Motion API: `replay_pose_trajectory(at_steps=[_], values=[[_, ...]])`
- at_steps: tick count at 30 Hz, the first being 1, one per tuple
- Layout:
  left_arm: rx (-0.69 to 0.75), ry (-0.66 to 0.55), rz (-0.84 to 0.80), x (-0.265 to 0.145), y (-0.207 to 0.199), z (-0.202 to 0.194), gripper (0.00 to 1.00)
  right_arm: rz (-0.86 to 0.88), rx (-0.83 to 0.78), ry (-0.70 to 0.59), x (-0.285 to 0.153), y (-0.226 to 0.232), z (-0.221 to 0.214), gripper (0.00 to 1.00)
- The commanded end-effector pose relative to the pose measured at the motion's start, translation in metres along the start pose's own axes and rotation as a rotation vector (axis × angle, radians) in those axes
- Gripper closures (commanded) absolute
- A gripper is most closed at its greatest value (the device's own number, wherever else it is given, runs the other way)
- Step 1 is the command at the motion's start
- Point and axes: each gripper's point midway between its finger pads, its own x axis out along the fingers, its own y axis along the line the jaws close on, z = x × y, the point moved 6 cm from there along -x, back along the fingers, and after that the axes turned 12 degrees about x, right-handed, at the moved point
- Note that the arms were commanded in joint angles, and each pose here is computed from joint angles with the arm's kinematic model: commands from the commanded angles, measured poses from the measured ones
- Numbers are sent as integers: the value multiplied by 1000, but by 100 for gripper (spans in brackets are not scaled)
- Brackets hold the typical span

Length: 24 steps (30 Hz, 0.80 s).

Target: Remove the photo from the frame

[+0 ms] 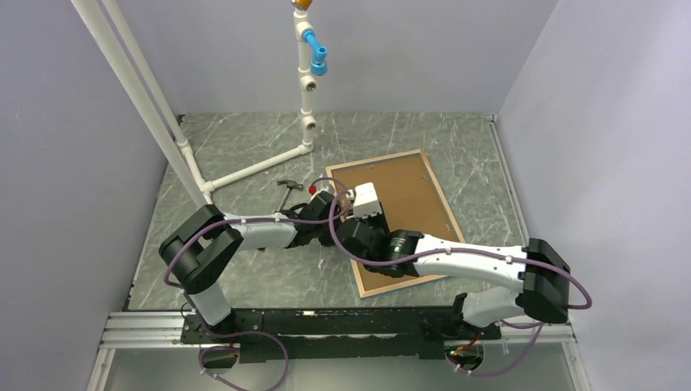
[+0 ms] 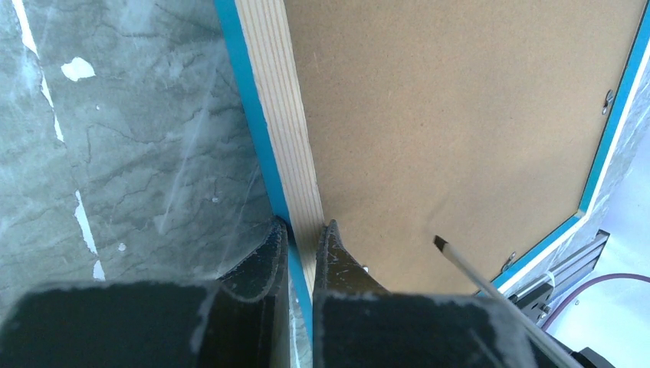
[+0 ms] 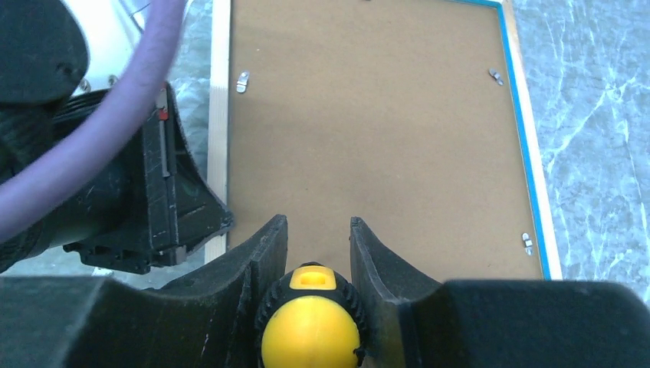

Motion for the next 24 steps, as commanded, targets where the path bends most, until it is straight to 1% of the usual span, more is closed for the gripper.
replay_pose_trajectory(at_steps=[1, 4, 7, 10, 12, 13, 16, 20, 24], values=[[89, 134, 174, 11, 45, -34, 100, 33, 114, -48, -15, -22, 37, 100], [108, 138, 165, 8, 39, -29, 100, 87, 167, -27, -19, -39, 36, 100], [134, 121, 159, 4, 33, -20, 95, 83, 231, -7, -22, -59, 32, 100], [166, 101, 150, -3, 28, -10, 90, 143, 278, 19, -30, -65, 30, 100], [185, 77, 137, -10, 24, -5, 83, 159, 299, 32, -34, -69, 28, 100], [189, 65, 125, -13, 22, -2, 77, 163, 302, 36, -35, -71, 27, 100], [174, 48, 83, -22, 17, -3, 65, 147, 327, 41, -40, -80, 24, 100], [150, 55, -8, -31, 1, -12, 55, 139, 371, 37, -44, -89, 19, 100], [157, 81, -25, -34, -18, -33, 48, 127, 398, 35, -47, -97, 15, 100]])
